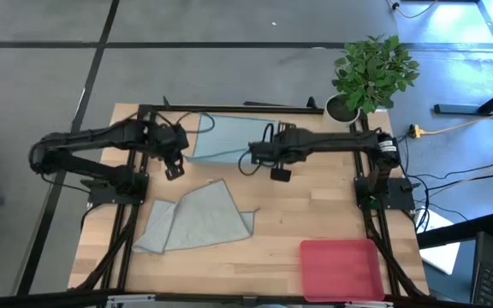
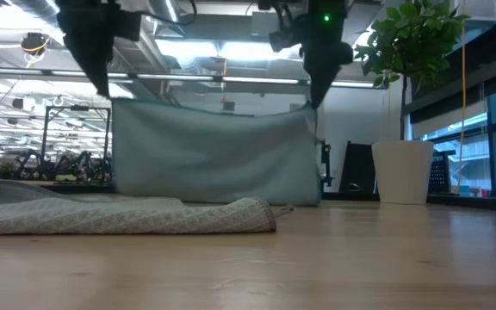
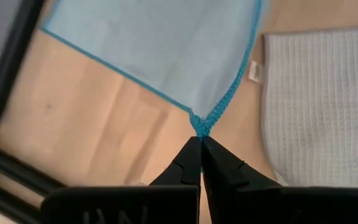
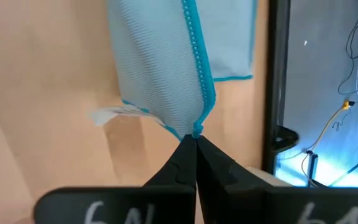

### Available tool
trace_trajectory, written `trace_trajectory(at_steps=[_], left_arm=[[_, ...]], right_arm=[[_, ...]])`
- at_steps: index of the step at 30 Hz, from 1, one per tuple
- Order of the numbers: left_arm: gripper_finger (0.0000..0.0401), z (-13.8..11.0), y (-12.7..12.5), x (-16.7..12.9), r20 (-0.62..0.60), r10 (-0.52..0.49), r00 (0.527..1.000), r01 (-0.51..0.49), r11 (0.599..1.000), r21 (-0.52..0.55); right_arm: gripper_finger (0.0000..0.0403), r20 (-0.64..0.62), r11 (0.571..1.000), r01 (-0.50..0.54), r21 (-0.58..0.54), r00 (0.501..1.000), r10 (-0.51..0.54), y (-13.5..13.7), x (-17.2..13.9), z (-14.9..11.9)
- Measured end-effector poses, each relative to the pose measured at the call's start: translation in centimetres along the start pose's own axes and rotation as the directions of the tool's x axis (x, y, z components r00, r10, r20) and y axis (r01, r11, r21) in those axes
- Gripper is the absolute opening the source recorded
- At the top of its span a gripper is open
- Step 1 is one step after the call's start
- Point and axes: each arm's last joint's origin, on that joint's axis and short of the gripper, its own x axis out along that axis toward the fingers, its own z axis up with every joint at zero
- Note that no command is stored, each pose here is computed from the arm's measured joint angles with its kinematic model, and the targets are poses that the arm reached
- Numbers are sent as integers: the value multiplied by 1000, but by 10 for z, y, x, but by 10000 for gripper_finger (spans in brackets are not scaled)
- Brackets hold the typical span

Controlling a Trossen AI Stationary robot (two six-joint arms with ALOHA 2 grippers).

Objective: Roll microfiber towels into tight, uniform cylinder then place into a basket
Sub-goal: Fold the blue towel

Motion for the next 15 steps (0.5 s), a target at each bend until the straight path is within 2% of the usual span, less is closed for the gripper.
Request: trace_trajectory(at_steps=[9, 15], left_arm=[[0, -21, -23, 39, -38, -26, 999, 25, 1000, -10], [0, -29, -34, 55, -20, -53, 998, 53, 999, 6]], right_arm=[[0, -33, 1000, 5, 16, 999, -4, 49, 27, -16], [0, -32, 1000, 6, 30, 999, -5, 68, 42, -24]])
